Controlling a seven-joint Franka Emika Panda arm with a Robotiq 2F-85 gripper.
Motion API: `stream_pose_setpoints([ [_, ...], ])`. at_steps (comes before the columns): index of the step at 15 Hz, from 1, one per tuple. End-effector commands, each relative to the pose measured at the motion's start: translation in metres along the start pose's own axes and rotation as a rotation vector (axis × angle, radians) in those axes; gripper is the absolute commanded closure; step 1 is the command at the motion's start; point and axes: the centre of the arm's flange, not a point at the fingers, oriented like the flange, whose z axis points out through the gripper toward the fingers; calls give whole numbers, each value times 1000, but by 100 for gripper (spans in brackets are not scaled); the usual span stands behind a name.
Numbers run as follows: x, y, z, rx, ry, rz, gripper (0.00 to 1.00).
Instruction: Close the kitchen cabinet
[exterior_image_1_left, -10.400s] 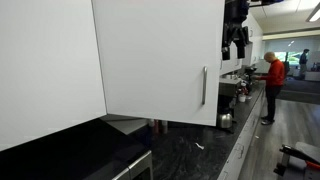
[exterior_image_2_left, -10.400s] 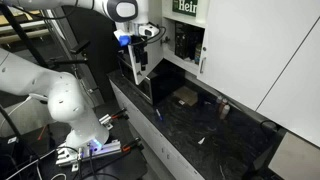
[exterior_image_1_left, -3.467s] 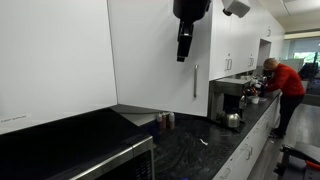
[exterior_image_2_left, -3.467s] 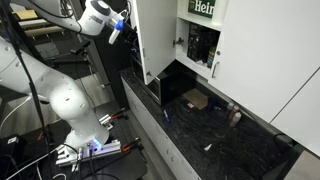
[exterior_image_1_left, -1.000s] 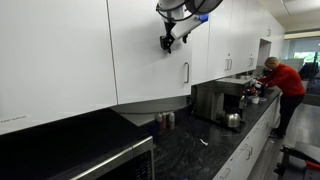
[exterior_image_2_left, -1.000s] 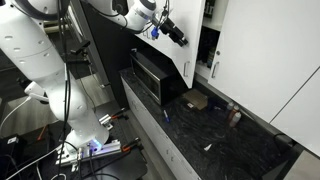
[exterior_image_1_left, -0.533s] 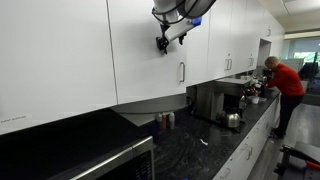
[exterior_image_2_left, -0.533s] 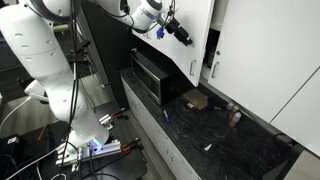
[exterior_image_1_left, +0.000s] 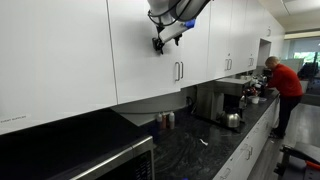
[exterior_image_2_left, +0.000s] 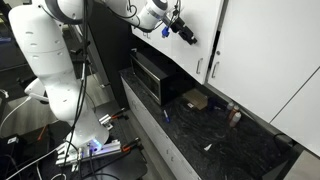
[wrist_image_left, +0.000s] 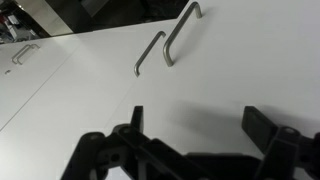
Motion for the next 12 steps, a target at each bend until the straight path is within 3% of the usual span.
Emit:
stream_pose_setpoints([
  [1,21,-10,11,6,11,32,0],
  [10,22,-12,10,23,-1,20,0],
  [12,9,-6,1,51,-75,-32,0],
])
